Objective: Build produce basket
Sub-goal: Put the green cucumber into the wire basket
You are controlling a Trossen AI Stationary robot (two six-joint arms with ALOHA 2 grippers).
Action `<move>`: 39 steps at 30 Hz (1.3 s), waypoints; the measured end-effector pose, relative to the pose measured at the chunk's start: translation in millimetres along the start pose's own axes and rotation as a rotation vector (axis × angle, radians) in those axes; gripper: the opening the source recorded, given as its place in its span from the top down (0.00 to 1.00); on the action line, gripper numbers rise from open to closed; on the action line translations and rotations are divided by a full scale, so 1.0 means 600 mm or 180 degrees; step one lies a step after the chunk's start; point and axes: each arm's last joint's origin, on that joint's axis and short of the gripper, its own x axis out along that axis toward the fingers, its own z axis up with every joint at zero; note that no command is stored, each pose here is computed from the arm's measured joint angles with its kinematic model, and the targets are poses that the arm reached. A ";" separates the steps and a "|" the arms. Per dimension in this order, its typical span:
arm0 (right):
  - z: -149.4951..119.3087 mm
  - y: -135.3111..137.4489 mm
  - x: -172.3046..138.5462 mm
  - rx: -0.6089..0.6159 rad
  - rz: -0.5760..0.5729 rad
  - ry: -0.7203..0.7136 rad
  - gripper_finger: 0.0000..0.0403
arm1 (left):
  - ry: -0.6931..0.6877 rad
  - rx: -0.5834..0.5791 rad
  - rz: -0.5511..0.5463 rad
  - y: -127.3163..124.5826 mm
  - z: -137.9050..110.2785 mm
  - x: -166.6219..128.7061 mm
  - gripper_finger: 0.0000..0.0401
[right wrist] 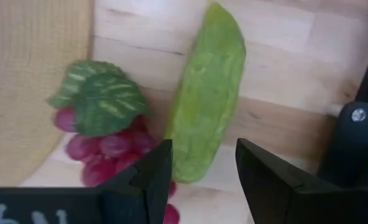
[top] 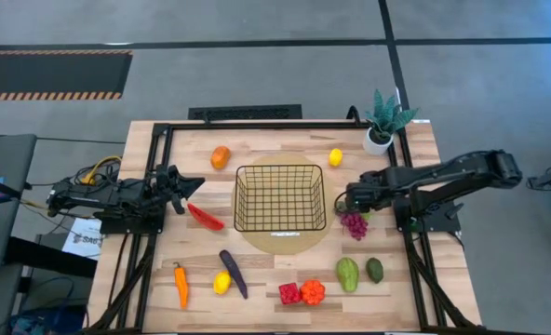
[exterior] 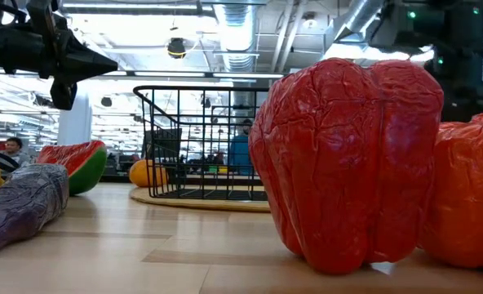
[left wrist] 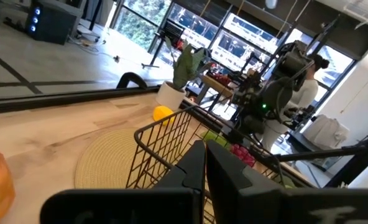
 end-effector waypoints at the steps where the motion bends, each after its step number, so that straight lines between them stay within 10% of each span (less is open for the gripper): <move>1: -0.001 -0.003 0.003 0.0004 -0.0003 0.0001 0.51 | -0.0012 -0.0002 -0.0006 0.000 0.001 0.000 1.00; 39: 0.048 0.006 0.058 -0.0024 -0.0087 0.0087 0.42 | -0.0184 0.0289 0.0036 -0.010 0.027 -0.006 1.00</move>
